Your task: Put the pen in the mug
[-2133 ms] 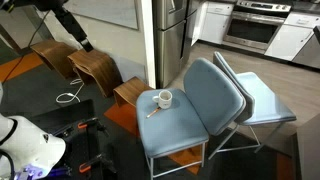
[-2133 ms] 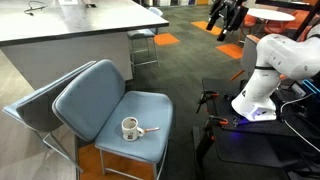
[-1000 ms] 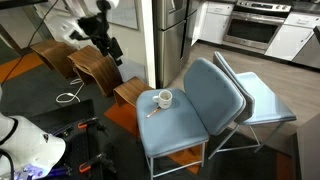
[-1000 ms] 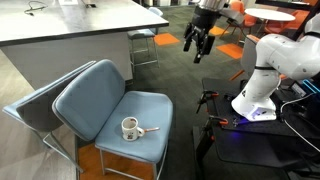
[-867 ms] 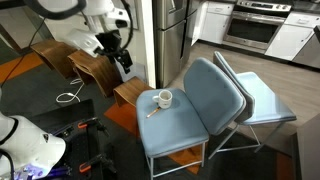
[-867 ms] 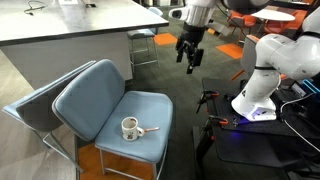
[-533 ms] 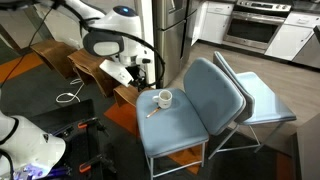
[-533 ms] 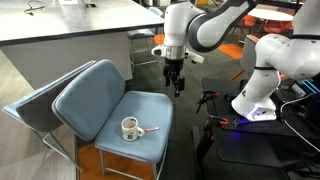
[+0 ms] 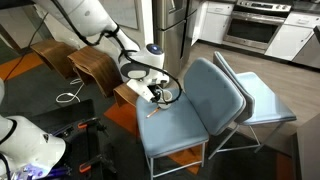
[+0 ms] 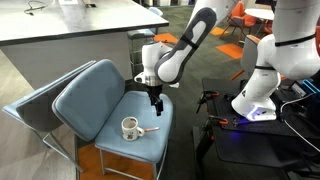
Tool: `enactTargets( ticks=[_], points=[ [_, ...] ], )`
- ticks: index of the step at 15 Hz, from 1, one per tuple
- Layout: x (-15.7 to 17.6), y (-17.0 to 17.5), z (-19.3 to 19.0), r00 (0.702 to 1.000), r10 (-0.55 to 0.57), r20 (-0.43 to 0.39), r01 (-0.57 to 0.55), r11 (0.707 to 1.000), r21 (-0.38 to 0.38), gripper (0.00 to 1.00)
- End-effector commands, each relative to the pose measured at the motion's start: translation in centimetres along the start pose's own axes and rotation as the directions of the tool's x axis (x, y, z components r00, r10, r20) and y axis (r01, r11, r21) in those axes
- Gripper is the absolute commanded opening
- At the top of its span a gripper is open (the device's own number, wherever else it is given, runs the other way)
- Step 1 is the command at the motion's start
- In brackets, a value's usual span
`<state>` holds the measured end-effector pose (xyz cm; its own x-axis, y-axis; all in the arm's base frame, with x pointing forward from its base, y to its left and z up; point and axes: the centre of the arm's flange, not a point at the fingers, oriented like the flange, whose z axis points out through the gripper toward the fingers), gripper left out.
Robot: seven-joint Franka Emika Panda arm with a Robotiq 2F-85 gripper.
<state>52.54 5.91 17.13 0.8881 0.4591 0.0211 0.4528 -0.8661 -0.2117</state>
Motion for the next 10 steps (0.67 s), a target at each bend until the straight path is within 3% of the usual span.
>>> enactTargets(
  ticks=[1, 10],
  points=[
    [2.5, 2.5, 3.0, 1.0, -0.008, 0.013, 0.008, 1.0, 0.016, 1.0],
    [5.2, 4.4, 10.6, 0.997, -0.058, 0.058, 0.057, 0.998, 0.018, 1.0]
  ],
)
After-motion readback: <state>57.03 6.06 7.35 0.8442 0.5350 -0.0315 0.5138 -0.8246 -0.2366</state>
